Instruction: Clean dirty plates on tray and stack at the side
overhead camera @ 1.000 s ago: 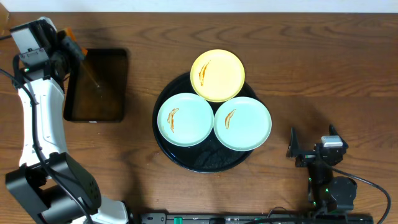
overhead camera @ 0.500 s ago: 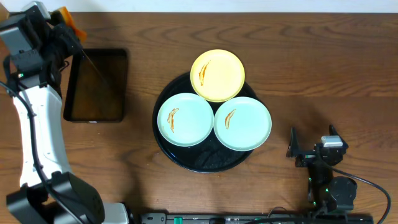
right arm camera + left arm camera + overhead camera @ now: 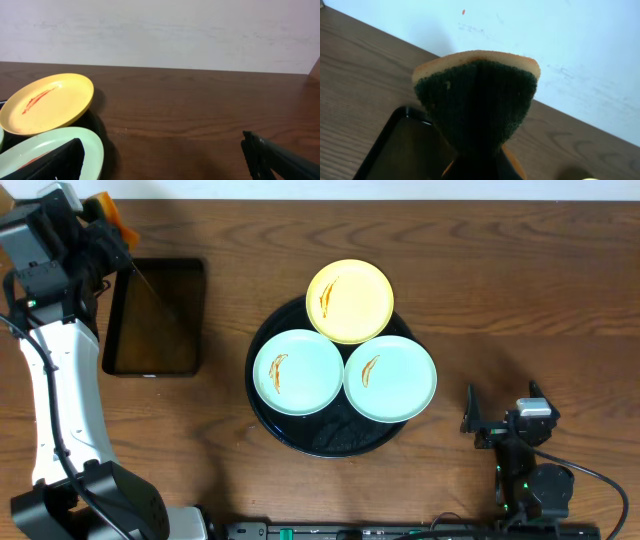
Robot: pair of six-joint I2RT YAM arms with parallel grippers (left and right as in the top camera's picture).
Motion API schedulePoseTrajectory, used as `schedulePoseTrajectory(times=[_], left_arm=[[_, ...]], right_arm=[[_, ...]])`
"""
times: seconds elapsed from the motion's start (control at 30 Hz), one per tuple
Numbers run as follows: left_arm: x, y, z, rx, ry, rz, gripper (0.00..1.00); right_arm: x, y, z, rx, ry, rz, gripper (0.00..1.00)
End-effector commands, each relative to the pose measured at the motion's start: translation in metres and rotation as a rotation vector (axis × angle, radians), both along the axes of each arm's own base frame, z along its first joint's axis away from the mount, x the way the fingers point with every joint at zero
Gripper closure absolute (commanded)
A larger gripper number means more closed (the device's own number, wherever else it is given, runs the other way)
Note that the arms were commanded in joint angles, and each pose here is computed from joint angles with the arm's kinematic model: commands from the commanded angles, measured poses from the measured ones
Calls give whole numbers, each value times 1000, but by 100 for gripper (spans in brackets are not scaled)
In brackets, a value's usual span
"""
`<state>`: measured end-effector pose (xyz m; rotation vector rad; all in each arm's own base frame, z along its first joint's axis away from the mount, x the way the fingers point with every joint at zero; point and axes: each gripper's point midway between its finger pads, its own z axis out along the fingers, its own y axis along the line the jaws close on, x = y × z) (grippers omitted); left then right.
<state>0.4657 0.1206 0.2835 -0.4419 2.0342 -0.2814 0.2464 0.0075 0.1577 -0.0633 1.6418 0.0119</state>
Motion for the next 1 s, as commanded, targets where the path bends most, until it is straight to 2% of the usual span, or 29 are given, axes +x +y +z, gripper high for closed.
schedulePoseTrajectory(times=[0.0, 0.97], left_arm=[[-1, -1, 14, 35, -32, -24, 92], [-6, -1, -9, 83, 33, -53, 93]], right_arm=[[0, -2, -1, -8, 2, -10, 1], [0, -2, -1, -8, 2, -10, 1]])
